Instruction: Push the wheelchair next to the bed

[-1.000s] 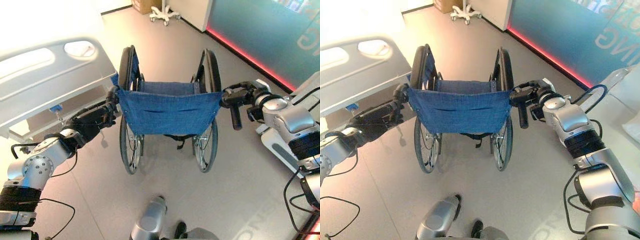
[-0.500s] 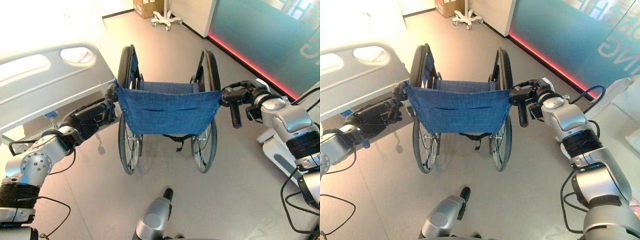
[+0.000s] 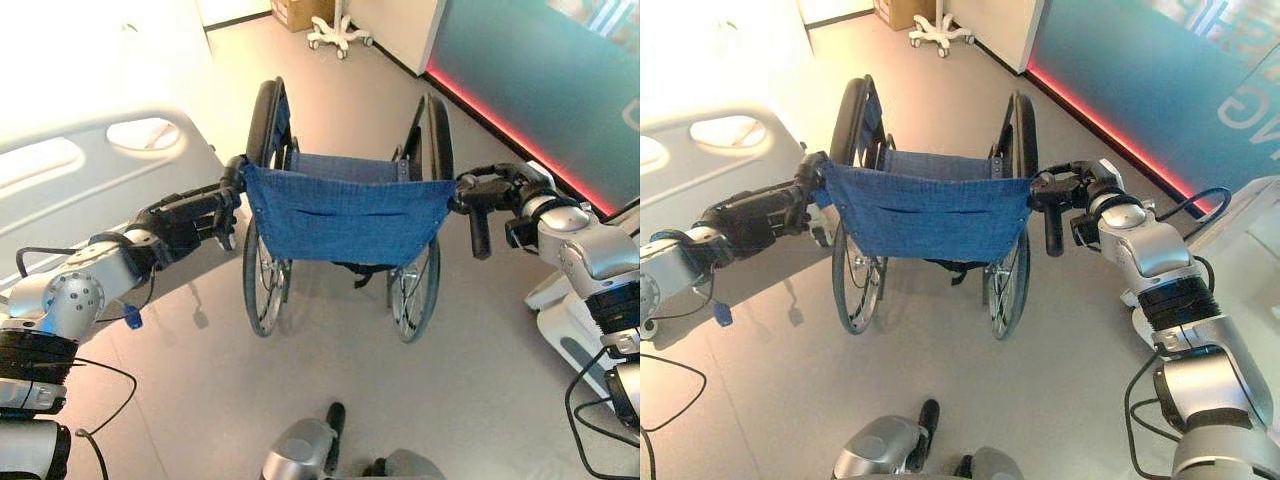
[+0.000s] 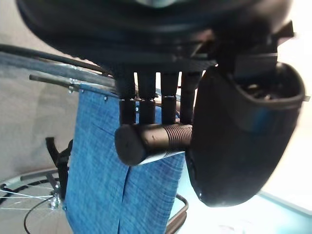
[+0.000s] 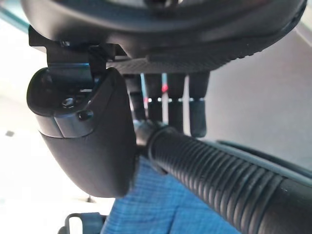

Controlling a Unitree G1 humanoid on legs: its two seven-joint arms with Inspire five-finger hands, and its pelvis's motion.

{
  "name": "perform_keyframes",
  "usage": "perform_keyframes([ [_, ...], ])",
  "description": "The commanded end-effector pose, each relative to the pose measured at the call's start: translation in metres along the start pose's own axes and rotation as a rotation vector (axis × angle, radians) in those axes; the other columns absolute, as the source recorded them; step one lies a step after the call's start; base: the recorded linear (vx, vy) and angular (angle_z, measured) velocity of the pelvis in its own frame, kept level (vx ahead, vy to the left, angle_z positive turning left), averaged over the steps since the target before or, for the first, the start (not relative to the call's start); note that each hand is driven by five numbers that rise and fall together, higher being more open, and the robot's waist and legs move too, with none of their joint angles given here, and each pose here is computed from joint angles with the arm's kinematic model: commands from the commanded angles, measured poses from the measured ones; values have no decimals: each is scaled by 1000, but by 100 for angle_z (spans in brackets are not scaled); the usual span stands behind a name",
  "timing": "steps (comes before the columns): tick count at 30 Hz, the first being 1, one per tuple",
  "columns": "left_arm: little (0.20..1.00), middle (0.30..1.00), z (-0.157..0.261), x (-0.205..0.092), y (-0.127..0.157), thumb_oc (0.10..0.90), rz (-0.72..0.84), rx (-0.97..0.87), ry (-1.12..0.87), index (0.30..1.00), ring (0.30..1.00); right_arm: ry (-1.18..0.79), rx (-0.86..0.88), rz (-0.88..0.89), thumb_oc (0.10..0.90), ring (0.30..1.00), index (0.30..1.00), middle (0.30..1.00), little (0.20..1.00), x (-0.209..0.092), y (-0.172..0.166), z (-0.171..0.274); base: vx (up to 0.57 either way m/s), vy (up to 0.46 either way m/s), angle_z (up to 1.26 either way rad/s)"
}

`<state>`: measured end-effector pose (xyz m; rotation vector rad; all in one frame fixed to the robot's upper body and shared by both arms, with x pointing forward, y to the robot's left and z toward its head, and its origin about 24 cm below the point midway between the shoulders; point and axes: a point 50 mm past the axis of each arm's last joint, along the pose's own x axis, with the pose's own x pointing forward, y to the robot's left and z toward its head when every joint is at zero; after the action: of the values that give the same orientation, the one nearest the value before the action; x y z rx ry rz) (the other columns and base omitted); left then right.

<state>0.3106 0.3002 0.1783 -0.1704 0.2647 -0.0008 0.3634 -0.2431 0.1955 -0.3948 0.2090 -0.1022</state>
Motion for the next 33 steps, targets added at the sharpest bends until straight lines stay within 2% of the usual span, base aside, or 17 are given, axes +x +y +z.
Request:
perform_keyframes([
  [1, 300, 300, 67, -6, -62, 400, -334, -109, -346, 300, 300, -340, -49, 241, 400, 300, 300, 300, 300, -24, 31, 66, 143, -57, 65],
  [6, 300, 300, 71, -5, -69, 400, -330, -98, -369, 300, 300, -366, -47, 248, 400, 300, 300, 300, 300, -29, 36, 81, 255, -126, 21],
  [21, 300, 300, 46, -5, -65, 400, -349, -123, -320, 300, 300, -311, -50, 251, 400, 300, 300, 300, 300, -28, 33, 59, 337, -140, 30],
  [33, 300, 300, 42, -16, -55, 400, -350, -107, -313, 300, 300, -296, -50, 262, 400, 300, 300, 300, 300, -26, 48, 59, 305, 18, 0],
])
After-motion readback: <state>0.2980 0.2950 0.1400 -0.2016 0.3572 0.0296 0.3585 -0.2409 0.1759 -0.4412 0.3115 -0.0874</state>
